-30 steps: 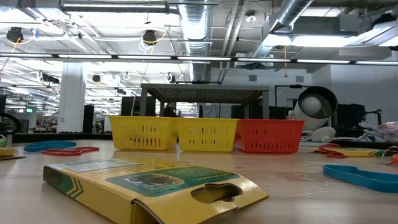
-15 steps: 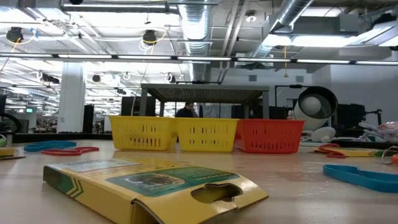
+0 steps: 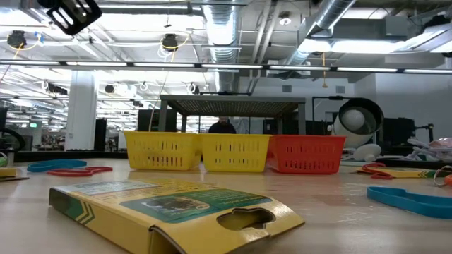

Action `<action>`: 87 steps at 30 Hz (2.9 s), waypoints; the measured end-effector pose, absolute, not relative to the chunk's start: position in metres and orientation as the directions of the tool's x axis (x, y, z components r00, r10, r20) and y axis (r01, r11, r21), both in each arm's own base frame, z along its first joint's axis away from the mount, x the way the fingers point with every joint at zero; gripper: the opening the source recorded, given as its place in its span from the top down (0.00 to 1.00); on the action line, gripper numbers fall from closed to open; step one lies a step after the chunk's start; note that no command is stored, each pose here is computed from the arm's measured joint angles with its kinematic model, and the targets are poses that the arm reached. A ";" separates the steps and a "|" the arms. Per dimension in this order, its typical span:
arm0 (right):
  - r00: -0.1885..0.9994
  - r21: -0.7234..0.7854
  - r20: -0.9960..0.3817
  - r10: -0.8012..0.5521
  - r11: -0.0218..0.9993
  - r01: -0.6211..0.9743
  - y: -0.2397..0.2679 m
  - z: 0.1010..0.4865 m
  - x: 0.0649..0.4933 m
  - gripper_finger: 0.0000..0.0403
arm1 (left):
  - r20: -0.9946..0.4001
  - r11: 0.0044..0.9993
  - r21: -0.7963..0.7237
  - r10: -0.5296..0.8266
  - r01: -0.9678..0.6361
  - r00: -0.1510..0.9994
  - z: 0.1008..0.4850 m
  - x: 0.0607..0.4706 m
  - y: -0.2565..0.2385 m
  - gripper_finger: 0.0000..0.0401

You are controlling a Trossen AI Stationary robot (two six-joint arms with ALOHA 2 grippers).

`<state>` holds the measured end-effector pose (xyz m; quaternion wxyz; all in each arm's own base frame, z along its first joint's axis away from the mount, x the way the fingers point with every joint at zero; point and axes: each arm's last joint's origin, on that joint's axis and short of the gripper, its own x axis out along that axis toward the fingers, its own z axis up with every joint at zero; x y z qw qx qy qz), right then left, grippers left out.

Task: Pick & Place Office Desk Supplies
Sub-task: Put the yellow crayon box into the right yellow bin

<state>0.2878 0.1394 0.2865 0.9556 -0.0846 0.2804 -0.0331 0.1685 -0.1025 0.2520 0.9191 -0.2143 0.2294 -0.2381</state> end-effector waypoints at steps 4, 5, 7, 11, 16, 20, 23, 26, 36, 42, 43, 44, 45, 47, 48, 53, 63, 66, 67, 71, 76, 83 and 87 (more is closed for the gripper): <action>0.785 -0.245 -0.607 -0.124 0.969 -0.036 0.152 0.256 0.299 0.69 | -0.317 0.785 -0.514 -0.549 0.346 0.773 0.247 0.176 -0.111 0.57; 0.775 -0.254 -0.620 -0.124 0.966 -0.049 0.156 0.250 0.300 0.69 | -0.321 0.781 -0.522 -0.552 0.342 0.770 0.245 0.177 -0.113 0.57; 0.762 -0.258 -0.636 -0.122 0.964 -0.061 0.163 0.240 0.302 0.69 | -0.333 0.779 -0.537 -0.547 0.322 0.768 0.242 0.179 -0.116 0.57; 0.745 -0.252 -0.657 -0.116 0.965 -0.072 0.174 0.223 0.305 0.69 | -0.379 0.792 -0.553 -0.516 0.258 0.768 0.231 0.186 -0.121 0.57; 0.714 -0.260 -0.691 -0.109 0.960 -0.106 0.194 0.197 0.305 0.69 | -0.371 0.784 -0.567 -0.517 0.253 0.771 0.219 0.199 -0.132 0.57; 0.689 -0.253 -0.717 -0.106 0.961 -0.115 0.207 0.178 0.302 0.70 | -0.375 0.779 -0.578 -0.517 0.242 0.769 0.206 0.210 -0.139 0.57; 0.682 -0.232 -0.724 -0.106 0.968 -0.096 0.212 0.171 0.302 0.70 | -0.369 0.767 -0.594 -0.528 0.242 0.765 0.196 0.218 -0.145 0.57; 0.691 -0.207 -0.716 -0.098 0.975 -0.076 0.213 0.172 0.302 0.70 | -0.330 0.741 -0.611 -0.557 0.278 0.762 0.188 0.226 -0.152 0.57; 0.756 -0.164 -0.653 -0.044 0.983 -0.084 0.216 0.180 0.310 0.70 | -0.390 0.779 -0.512 -0.585 0.360 0.711 0.168 0.256 -0.180 0.57; 0.787 -0.121 -0.616 -0.034 0.991 -0.051 0.213 0.186 0.316 0.70 | -0.648 0.886 -0.290 -0.460 0.362 0.607 0.168 0.275 -0.184 0.57; 0.798 -0.110 -0.602 -0.032 0.993 -0.043 0.213 0.189 0.316 0.70 | -0.668 0.892 -0.262 -0.444 0.369 0.598 0.168 0.278 -0.183 0.57; 0.806 -0.106 -0.591 -0.032 0.994 -0.038 0.213 0.193 0.316 0.70 | -0.675 0.894 -0.241 -0.433 0.377 0.598 0.168 0.281 -0.182 0.57; 0.814 -0.099 -0.581 -0.030 0.994 -0.035 0.213 0.196 0.316 0.70 | -0.675 0.895 -0.225 -0.428 0.386 0.601 0.168 0.284 -0.181 0.57; 0.826 -0.085 -0.564 -0.021 0.996 -0.033 0.213 0.202 0.315 0.70 | -0.681 0.896 -0.199 -0.418 0.398 0.601 0.165 0.290 -0.179 0.57; 0.829 -0.081 -0.559 -0.018 0.996 -0.033 0.212 0.206 0.314 0.70 | -0.685 0.894 -0.190 -0.416 0.405 0.598 0.162 0.293 -0.178 0.57; 0.854 -0.071 -0.517 -0.053 0.997 0.020 0.210 0.221 0.308 0.70 | -0.721 0.886 -0.201 -0.423 0.418 0.549 0.144 0.303 -0.174 0.57; 0.873 -0.088 -0.481 -0.082 0.995 0.045 0.207 0.236 0.302 0.70 | -0.673 0.833 -0.268 -0.522 0.484 0.525 0.124 0.309 -0.187 0.57; 0.871 -0.092 -0.483 -0.086 0.995 0.047 0.207 0.234 0.302 0.70 | -0.662 0.831 -0.267 -0.526 0.488 0.533 0.125 0.310 -0.188 0.57; 0.870 -0.094 -0.485 -0.087 0.994 0.047 0.208 0.233 0.303 0.70 | -0.664 0.833 -0.267 -0.524 0.484 0.534 0.125 0.311 -0.187 0.57; 0.870 -0.094 -0.485 -0.087 0.994 0.047 0.208 0.233 0.303 0.70 | -0.678 0.847 -0.267 -0.504 0.459 0.535 0.121 0.315 -0.179 0.57; 0.870 -0.095 -0.486 -0.086 0.994 0.046 0.208 0.233 0.303 0.70 | -0.696 0.860 -0.292 -0.491 0.418 0.524 0.109 0.321 -0.171 0.57; 0.870 -0.094 -0.486 -0.083 0.995 0.042 0.209 0.233 0.302 0.70 | -0.715 0.860 -0.335 -0.498 0.385 0.491 0.098 0.325 -0.163 0.57; 0.870 -0.093 -0.487 -0.073 0.995 0.032 0.212 0.233 0.300 0.70 | -0.741 0.895 -0.294 -0.435 0.335 0.512 0.109 0.324 -0.152 0.57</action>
